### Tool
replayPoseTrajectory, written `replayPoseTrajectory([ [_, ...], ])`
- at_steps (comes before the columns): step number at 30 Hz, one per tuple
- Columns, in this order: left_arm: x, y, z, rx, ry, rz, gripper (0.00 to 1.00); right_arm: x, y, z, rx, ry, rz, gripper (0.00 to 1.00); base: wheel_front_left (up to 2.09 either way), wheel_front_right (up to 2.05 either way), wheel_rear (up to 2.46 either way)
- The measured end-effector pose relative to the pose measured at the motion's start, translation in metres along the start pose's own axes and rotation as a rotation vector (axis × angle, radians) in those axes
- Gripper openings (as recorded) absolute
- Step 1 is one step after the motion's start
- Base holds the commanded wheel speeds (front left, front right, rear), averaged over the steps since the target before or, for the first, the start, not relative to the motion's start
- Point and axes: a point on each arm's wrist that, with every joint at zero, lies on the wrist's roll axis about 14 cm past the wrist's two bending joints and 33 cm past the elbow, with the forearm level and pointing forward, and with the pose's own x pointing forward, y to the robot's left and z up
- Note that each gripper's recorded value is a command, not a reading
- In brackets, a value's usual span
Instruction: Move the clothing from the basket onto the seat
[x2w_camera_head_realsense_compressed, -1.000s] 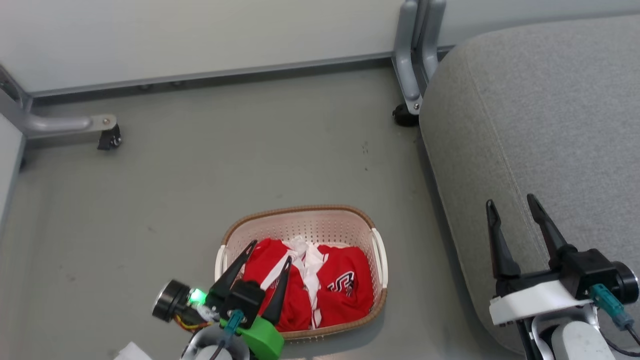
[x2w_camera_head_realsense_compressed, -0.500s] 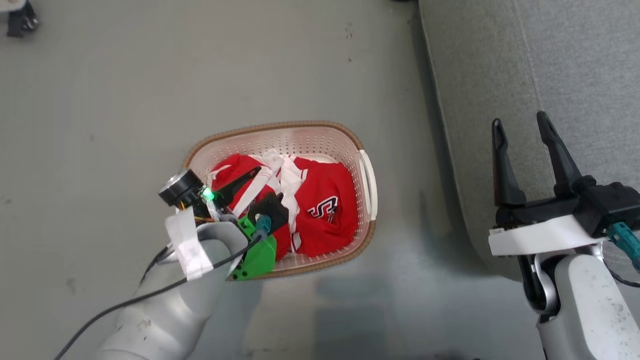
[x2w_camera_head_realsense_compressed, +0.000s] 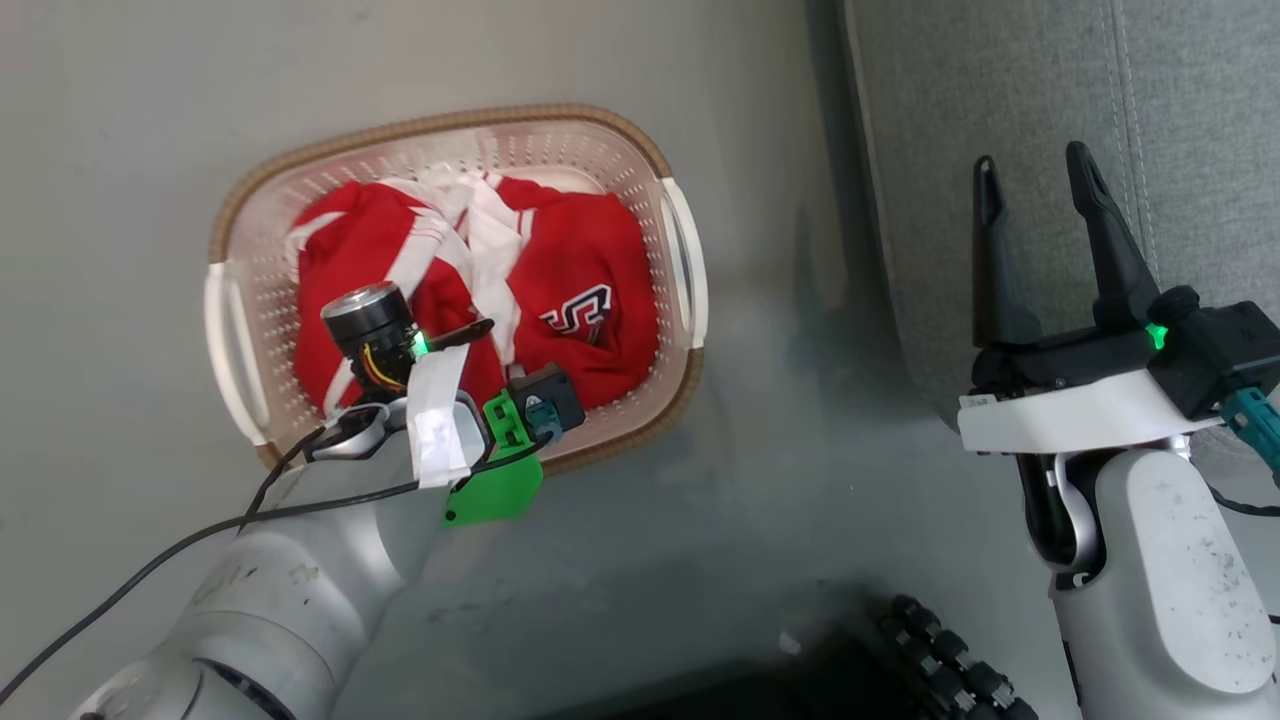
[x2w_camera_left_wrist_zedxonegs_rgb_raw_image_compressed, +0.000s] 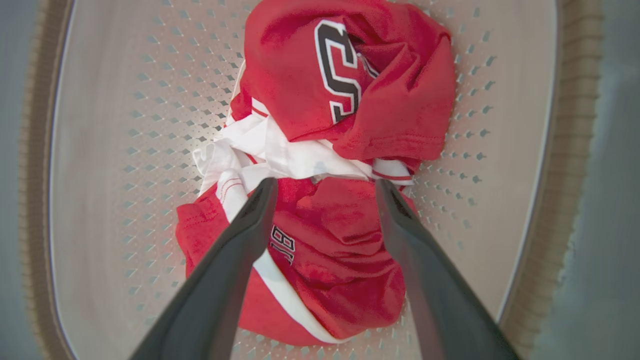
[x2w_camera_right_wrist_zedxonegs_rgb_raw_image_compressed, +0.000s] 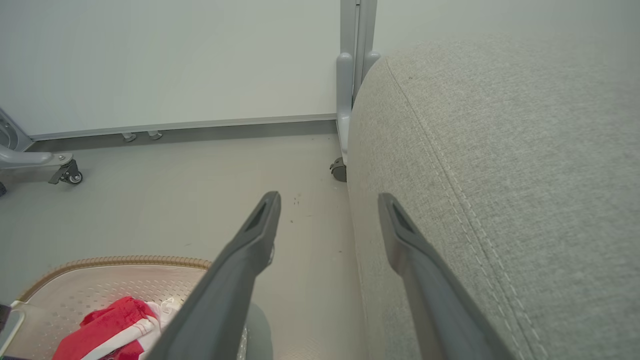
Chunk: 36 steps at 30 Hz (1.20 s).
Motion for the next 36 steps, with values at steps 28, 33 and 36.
replayPoseTrajectory([
  [28, 0.068, -0.019, -0.073, 0.122, 0.317, -0.167, 1.00, -0.004, -0.029, -0.061, 0.004, 0.155, -0.081, 1.00, 0.00, 0.00, 0.00],
  [33, 0.070, -0.020, -0.074, 0.117, 0.326, -0.172, 0.00, -0.004, -0.030, -0.062, 0.005, 0.158, -0.084, 1.00, 0.00, 0.00, 0.00],
  [36, 0.070, -0.020, -0.071, 0.107, 0.315, -0.170, 0.00, -0.004, -0.029, -0.062, 0.004, 0.159, -0.080, 1.00, 0.00, 0.00, 0.00],
])
